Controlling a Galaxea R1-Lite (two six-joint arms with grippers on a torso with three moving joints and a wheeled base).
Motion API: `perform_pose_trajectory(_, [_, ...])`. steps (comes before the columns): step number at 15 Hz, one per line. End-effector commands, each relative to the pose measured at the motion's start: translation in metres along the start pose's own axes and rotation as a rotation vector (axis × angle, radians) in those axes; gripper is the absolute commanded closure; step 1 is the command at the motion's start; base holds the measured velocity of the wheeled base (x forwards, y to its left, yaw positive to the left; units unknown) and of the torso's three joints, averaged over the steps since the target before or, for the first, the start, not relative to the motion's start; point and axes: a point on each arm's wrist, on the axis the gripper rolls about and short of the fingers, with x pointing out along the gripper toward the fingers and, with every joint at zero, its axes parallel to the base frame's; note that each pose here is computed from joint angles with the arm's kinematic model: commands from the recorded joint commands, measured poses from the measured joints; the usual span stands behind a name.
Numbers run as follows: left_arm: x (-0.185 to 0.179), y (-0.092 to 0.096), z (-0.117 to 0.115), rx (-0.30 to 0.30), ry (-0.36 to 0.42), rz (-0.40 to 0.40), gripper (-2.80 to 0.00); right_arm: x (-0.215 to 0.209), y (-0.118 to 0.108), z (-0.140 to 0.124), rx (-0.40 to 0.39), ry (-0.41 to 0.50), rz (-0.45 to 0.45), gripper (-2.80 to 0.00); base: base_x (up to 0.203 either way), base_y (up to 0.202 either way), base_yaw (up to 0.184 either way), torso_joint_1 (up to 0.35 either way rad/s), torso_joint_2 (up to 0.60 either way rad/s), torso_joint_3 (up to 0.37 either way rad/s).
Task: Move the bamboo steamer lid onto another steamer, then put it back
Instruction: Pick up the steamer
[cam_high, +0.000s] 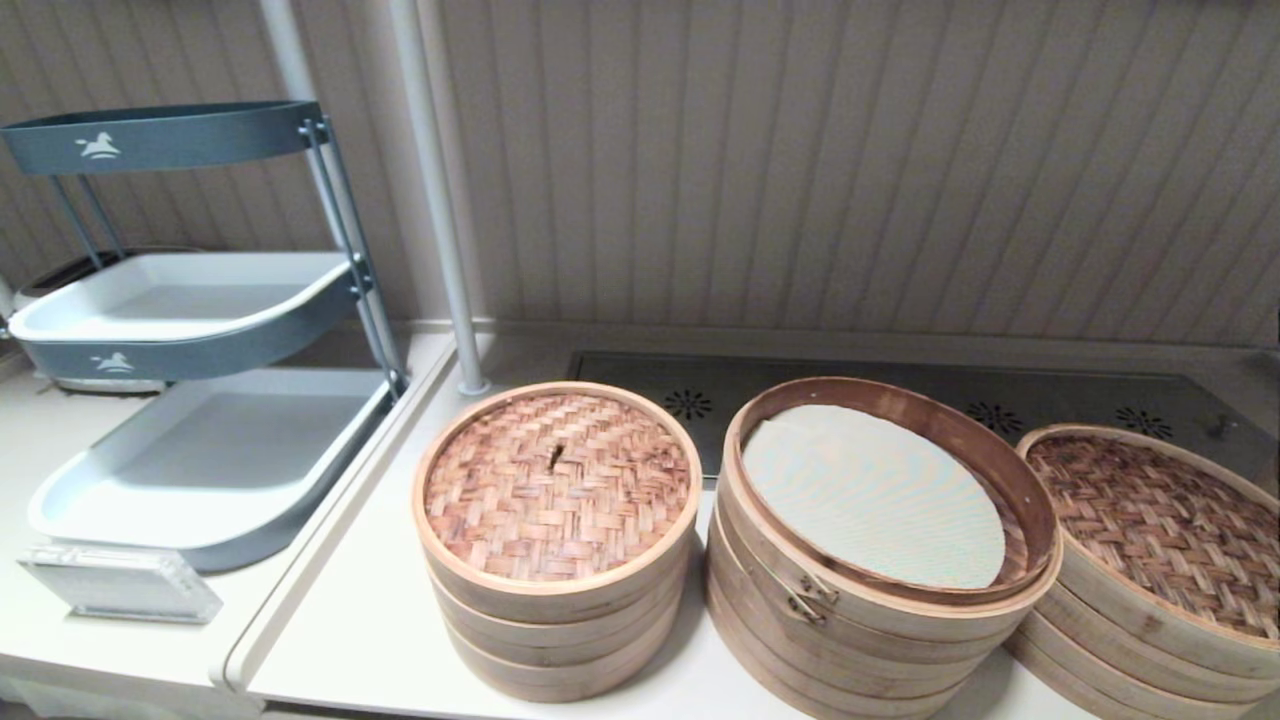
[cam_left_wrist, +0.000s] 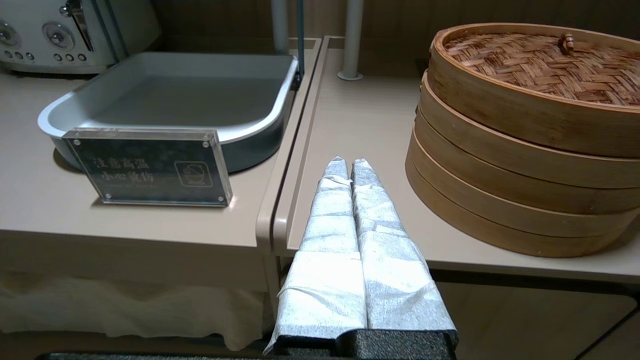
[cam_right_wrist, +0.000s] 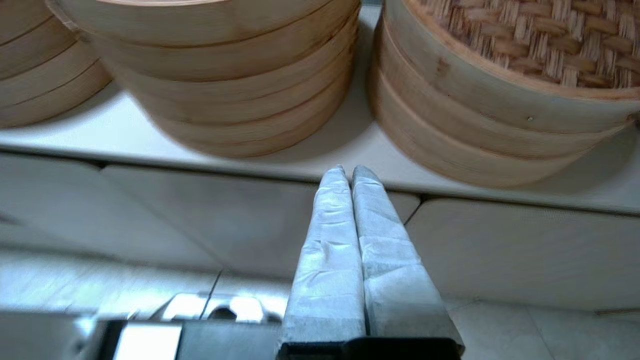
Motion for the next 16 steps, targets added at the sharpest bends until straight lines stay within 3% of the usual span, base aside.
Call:
perform_pose_trajectory(1, [0.001,0.000,-0.007,0.000,0.021,0.000,0.00,0.022,-0.004,-0.026,-0.013,-0.055,-0.010,0.00,0.000,0.000,0.000,0.000,0.00,0.000])
perform_pose_trajectory(4, [0.001,0.000,-0.007,0.000,0.023,0.000,0.00,0.042,-0.007,-0.048,-0.040,-0.135,0.000,0.00,0.000,0.000,0.000,0.000,0.00,0.000])
perform_pose_trajectory(5, [0.001,0.000,-0.007,0.000,0.022,-0.001,0.00,0.043,-0.006,-0.049,-0.052,-0.148,0.065,0.00,0.000,0.000,0.000,0.000,0.00,0.000])
perform_pose_trajectory(8, [0.001,0.000,-0.007,0.000,0.022,-0.001,0.00,0.043,-0.006,-0.048,-0.077,-0.164,0.129,0.00,0.000,0.000,0.000,0.000,0.00,0.000])
perform_pose_trajectory(13, [0.001,0.000,-0.007,0.000,0.024,-0.001,0.00,0.046,-0.009,-0.047,-0.082,-0.206,0.020,0.00,0.000,0.000,0.000,0.000,0.00,0.000])
perform_pose_trajectory(16, [0.001,0.000,-0.007,0.000,0.022,0.000,0.00,0.048,-0.012,-0.052,-0.066,-0.194,-0.117,0.00,0.000,0.000,0.000,0.000,0.00,0.000])
